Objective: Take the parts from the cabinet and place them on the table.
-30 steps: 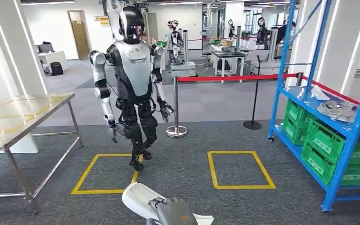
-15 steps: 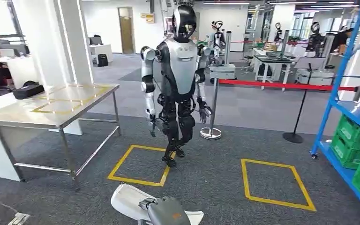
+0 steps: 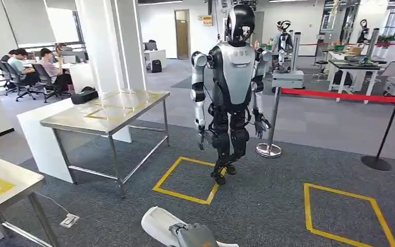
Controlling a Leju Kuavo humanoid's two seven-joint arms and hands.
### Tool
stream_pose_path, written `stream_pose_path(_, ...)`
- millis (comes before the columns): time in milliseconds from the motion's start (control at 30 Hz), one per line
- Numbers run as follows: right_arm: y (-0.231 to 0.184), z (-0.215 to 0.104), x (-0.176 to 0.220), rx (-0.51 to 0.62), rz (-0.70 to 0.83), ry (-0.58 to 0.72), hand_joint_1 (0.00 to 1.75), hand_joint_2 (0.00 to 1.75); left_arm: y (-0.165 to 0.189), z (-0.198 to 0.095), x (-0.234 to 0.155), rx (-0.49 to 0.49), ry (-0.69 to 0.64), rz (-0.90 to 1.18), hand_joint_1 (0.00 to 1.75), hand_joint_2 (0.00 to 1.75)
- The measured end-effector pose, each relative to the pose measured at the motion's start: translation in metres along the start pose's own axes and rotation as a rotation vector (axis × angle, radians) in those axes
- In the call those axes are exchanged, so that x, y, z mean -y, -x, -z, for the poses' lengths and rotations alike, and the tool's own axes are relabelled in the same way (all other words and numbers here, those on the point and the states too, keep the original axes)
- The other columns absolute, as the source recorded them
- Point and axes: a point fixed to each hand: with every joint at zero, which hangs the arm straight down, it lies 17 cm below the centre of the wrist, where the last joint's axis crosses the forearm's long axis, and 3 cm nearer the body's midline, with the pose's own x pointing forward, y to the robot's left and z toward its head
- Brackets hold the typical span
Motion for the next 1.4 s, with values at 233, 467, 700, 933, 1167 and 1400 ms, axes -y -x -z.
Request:
stream_pose_path(233, 0.002, -0.002, 0.000, 0.001, -0.001, -0.002, 1.75, 1.75, -0.003, 0.001, -0.010, 0.002, -0.014, -0.003, 0.00, 1.75)
stream_pose_path(467, -0.001, 0.000, 0.004, 0.012, -0.008, 0.000, 1.75, 1.75, -0.002, 0.001, -0.015, 0.000, -0.020, -0.008, 0.00, 1.75)
stream_pose_path(700, -0.001, -0.001, 0.001, 0.021, -0.011, -0.018, 1.75, 1.75, 0.002, 0.001, -0.014, 0.001, -0.009, -0.018, 0.00, 1.75)
stream_pose_path(933, -0.008, 0.009, 0.012, 0.044, -0.011, -0.001, 1.75, 1.75, 0.008, 0.000, -0.013, -0.011, -0.005, -0.018, 0.00, 1.75)
stream_pose_path(1167, -0.008, 0.007, 0.007, 0.040, -0.003, -0.011, 1.75, 1.75, 0.013, 0.001, -0.018, -0.028, -0.012, -0.013, 0.00, 1.75)
stream_pose_path(1400, -0.015, 0.014, 0.014, 0.055, -0.001, 0.002, 1.75, 1.75, 0.013, 0.001, -0.018, -0.036, -0.016, -0.012, 0.00, 1.75)
